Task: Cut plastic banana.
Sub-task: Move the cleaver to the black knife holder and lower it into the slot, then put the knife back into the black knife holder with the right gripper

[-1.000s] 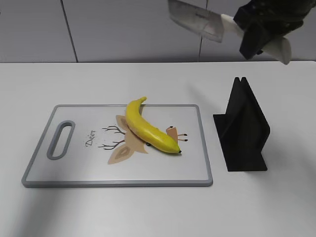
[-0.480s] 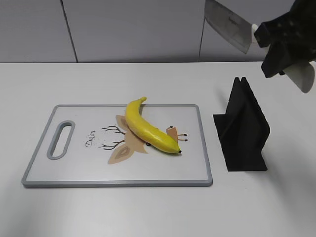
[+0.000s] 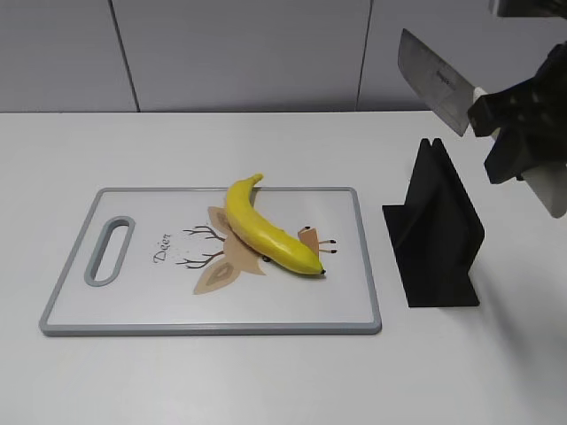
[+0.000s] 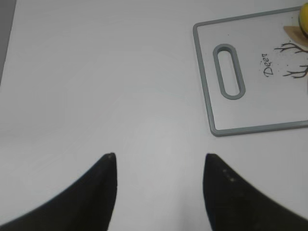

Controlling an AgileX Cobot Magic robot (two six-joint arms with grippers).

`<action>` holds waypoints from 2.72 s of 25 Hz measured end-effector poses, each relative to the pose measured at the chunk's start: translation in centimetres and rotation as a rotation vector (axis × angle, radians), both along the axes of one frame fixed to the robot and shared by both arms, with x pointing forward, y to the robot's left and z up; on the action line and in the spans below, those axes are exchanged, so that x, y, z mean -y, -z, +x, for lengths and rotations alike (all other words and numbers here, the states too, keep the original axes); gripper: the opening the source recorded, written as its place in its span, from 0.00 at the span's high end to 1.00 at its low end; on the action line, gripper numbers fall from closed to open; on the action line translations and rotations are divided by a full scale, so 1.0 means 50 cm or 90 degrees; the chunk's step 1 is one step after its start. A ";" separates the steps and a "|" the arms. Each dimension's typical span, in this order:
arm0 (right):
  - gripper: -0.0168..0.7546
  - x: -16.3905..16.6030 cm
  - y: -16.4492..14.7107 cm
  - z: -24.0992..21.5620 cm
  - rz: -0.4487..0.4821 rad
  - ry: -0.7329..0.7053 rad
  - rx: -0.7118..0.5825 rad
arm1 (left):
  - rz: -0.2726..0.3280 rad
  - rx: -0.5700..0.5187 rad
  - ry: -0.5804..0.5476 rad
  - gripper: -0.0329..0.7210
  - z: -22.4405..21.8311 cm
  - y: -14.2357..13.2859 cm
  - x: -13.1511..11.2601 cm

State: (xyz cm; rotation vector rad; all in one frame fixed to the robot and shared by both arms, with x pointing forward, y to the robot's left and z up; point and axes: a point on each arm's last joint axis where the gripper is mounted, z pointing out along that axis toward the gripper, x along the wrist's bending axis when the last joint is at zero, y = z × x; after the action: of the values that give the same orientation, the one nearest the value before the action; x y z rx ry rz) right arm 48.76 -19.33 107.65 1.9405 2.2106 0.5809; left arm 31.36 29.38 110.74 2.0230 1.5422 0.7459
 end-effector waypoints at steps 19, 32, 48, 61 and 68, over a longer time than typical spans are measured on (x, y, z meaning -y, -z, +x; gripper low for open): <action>0.75 0.013 0.047 -0.010 -0.015 0.062 -0.025 | -0.045 0.158 -0.004 0.22 -0.182 0.107 -0.039; 0.75 0.010 0.047 -0.009 -0.004 0.066 -0.020 | -0.060 0.195 0.007 0.22 -0.160 0.118 -0.031; 0.75 0.016 0.093 -0.027 -0.010 0.078 -0.057 | -0.061 0.199 0.008 0.22 -0.159 0.117 -0.030; 0.75 0.009 0.137 -0.015 -0.016 0.083 -0.089 | -0.061 0.199 0.008 0.22 -0.159 0.117 -0.030; 0.75 0.007 0.147 -0.009 -0.016 0.085 -0.094 | -0.061 0.199 0.008 0.22 -0.159 0.117 -0.030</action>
State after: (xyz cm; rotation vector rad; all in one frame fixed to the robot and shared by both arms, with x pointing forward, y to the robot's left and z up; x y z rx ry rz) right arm 48.30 -19.66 100.32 2.1612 2.1366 0.4015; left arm 23.40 30.90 104.88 1.7485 1.3567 0.9157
